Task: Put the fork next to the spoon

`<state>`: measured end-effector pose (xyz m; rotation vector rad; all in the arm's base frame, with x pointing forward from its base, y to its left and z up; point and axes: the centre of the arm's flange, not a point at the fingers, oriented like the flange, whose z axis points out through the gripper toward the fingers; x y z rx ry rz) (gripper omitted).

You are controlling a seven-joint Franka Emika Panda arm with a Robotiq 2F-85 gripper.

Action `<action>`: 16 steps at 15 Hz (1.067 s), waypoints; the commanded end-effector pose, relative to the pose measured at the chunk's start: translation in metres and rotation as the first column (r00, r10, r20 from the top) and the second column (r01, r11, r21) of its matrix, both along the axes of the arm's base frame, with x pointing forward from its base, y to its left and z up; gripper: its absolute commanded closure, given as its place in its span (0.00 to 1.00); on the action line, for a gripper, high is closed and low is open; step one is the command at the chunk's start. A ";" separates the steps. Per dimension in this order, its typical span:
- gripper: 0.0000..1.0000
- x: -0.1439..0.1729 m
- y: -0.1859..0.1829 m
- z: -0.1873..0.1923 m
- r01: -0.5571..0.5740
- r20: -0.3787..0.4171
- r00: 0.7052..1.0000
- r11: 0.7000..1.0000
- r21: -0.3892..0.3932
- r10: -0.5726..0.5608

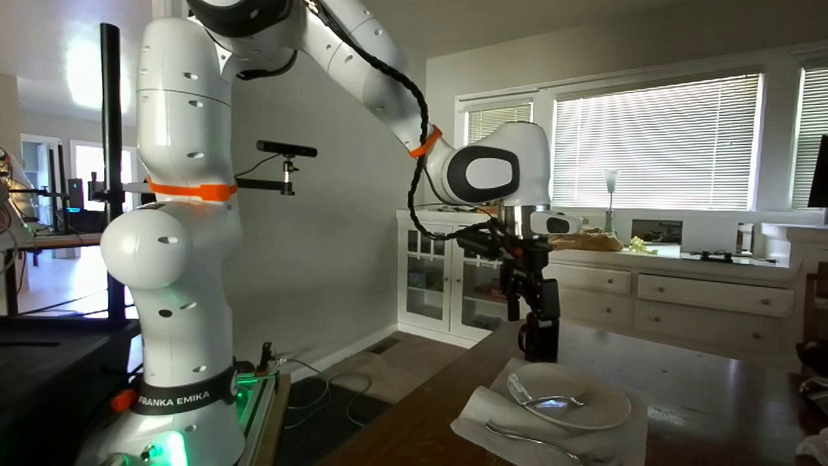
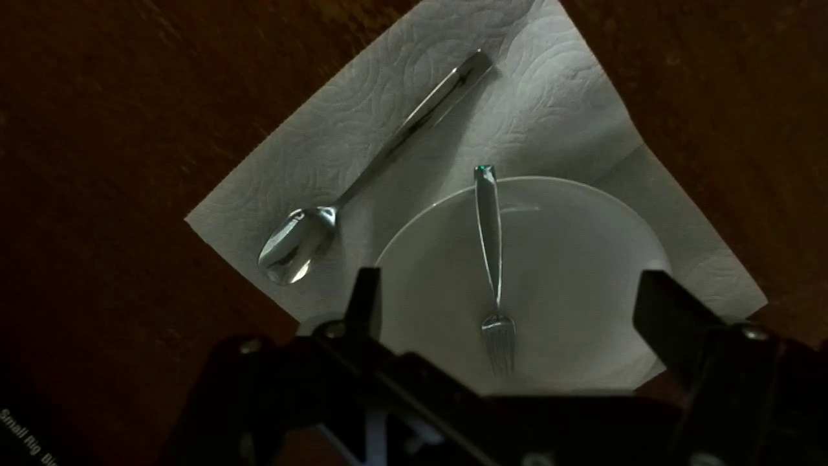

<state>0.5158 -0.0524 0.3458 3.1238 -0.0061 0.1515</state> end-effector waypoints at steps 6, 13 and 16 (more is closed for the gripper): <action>0.00 0.067 0.011 -0.074 -0.042 -0.013 0.999 0.999 0.031 0.042; 0.00 0.089 0.014 -0.118 -0.139 -0.041 0.989 0.990 0.038 0.141; 0.00 0.094 0.012 -0.130 -0.143 -0.041 0.989 0.988 0.050 0.145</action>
